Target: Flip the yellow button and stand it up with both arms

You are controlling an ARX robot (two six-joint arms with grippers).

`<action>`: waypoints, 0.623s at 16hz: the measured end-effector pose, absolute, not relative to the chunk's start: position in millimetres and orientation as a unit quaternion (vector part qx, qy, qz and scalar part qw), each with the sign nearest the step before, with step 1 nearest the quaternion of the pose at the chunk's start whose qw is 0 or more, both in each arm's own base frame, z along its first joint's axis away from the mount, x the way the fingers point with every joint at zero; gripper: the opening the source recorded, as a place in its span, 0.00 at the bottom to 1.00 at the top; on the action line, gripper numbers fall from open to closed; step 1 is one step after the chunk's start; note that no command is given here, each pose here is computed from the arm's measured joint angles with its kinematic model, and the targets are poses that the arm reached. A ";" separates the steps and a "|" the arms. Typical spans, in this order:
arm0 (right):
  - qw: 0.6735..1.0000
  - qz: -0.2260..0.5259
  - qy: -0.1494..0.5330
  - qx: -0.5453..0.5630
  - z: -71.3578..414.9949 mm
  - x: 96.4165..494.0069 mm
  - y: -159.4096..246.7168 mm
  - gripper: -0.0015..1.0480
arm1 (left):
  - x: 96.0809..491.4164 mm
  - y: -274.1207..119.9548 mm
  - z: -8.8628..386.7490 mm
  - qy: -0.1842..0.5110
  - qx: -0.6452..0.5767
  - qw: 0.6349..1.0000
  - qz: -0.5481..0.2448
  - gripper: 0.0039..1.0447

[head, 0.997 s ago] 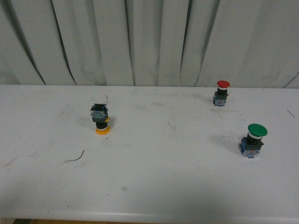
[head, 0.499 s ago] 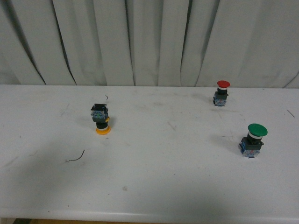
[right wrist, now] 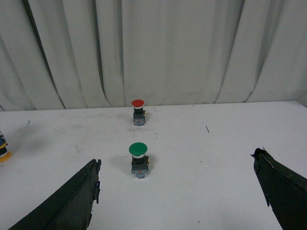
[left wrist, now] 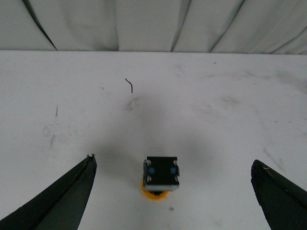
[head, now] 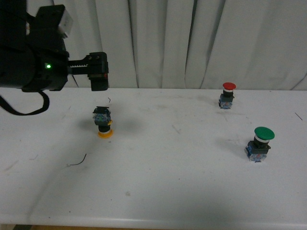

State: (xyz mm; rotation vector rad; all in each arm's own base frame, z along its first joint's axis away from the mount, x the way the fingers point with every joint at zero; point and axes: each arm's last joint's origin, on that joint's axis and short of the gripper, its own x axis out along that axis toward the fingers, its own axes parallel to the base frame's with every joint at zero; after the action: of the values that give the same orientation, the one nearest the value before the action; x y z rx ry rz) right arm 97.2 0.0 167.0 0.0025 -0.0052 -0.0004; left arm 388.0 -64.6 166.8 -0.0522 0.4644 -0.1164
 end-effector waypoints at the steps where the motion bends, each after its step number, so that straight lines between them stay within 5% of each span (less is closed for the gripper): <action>1: 1.000 0.000 -0.003 0.001 167.0 97.2 0.0 0.94 | 405.3 -70.3 162.1 0.244 -0.020 0.968 -0.054 0.94; 10: 1.000 0.000 -0.003 0.001 167.0 97.2 0.0 0.94 | 434.9 -79.2 122.2 0.367 -0.007 0.927 -0.073 0.94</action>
State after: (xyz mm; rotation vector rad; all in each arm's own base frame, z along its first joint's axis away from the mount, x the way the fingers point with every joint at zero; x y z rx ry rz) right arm 97.2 0.0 167.0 0.0025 -0.0051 0.0000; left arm 434.9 -79.2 122.2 -0.0141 0.7529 -0.1501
